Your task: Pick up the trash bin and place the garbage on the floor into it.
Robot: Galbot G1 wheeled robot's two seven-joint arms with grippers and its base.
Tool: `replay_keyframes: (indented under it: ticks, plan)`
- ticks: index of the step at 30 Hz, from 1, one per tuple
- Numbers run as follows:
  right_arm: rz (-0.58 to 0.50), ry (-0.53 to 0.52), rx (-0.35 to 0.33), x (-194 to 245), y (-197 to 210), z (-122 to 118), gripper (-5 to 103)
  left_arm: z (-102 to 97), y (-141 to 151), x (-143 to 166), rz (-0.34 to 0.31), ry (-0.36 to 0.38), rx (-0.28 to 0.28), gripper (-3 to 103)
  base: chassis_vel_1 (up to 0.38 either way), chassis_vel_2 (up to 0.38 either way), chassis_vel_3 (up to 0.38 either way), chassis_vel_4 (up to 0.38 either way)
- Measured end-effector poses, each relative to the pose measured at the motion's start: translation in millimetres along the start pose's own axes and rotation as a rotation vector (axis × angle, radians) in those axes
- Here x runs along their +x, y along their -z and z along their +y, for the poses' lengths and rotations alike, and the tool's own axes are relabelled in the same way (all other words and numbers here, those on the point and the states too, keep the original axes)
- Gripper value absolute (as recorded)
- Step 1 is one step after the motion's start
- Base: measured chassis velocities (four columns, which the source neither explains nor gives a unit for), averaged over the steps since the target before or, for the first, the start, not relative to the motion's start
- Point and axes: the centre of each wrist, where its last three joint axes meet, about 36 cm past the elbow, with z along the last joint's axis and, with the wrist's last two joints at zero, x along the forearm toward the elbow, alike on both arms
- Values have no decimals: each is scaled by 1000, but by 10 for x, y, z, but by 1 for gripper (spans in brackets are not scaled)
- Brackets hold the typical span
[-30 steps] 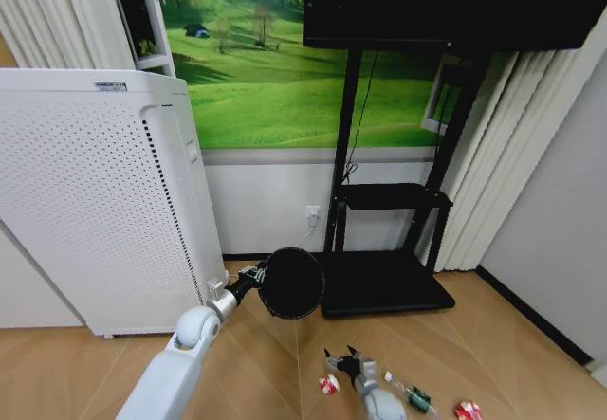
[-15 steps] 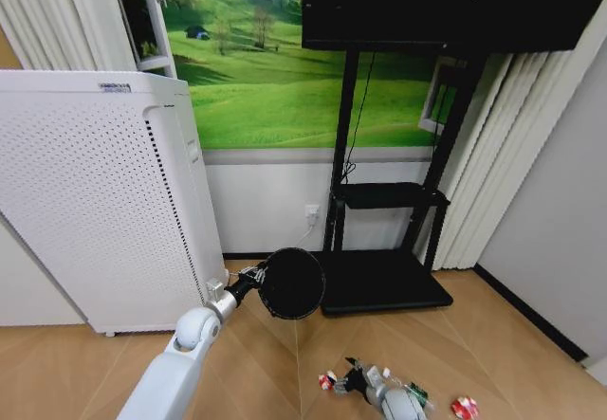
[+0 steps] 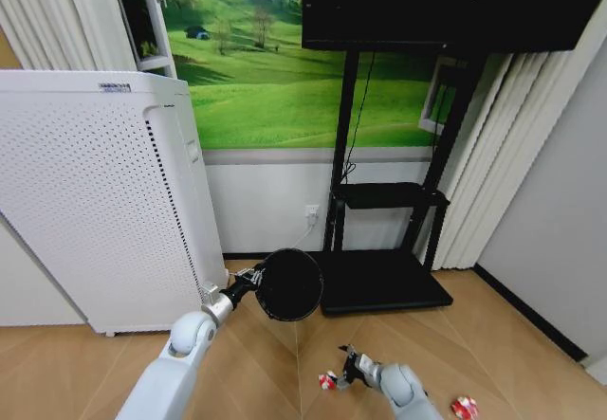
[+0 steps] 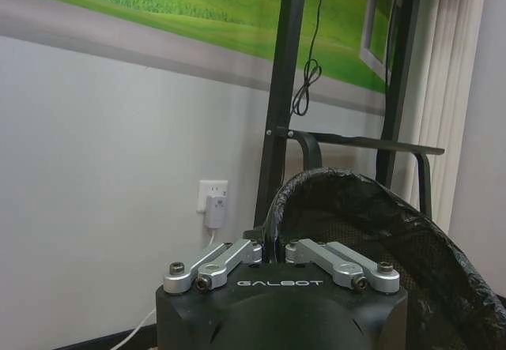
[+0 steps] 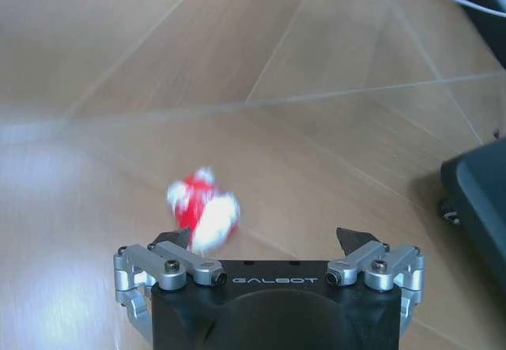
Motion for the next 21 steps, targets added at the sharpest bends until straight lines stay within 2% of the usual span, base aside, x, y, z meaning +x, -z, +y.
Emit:
replay_keyframes:
  ticks: [2, 3, 5, 6, 7, 13, 21]
  plan:
    - [52, 32, 124, 12, 111, -27, 100, -13, -13, 7, 1, -2, 7, 7, 0, 0, 0, 0]
    - [52, 32, 124, 12, 111, -27, 100, -13, -13, 7, 1, -2, 7, 7, 0, 0, 0, 0]
    - [68, 62, 199, -9, 247, -35, 100, -24, -23, 5, 1, -2, 10, 7, 0, 0, 0, 0]
    - [68, 62, 199, -9, 247, -35, 100, -24, -23, 5, 1, -2, 10, 7, 0, 0, 0, 0]
    - [66, 80, 227, -43, 334, -18, 100, -30, -28, 4, 1, -3, 11, 7, 0, 0, 0, 0]
    - [42, 101, 242, -283, 536, 6, 100, -40, -46, 9, 1, 1, 14, 7, 0, 0, 0, 0]
    - [60, 132, 237, -564, 526, -41, 100, 47, -53, 76, 4, 28, 13, 7, 0, 0, 0, 0]
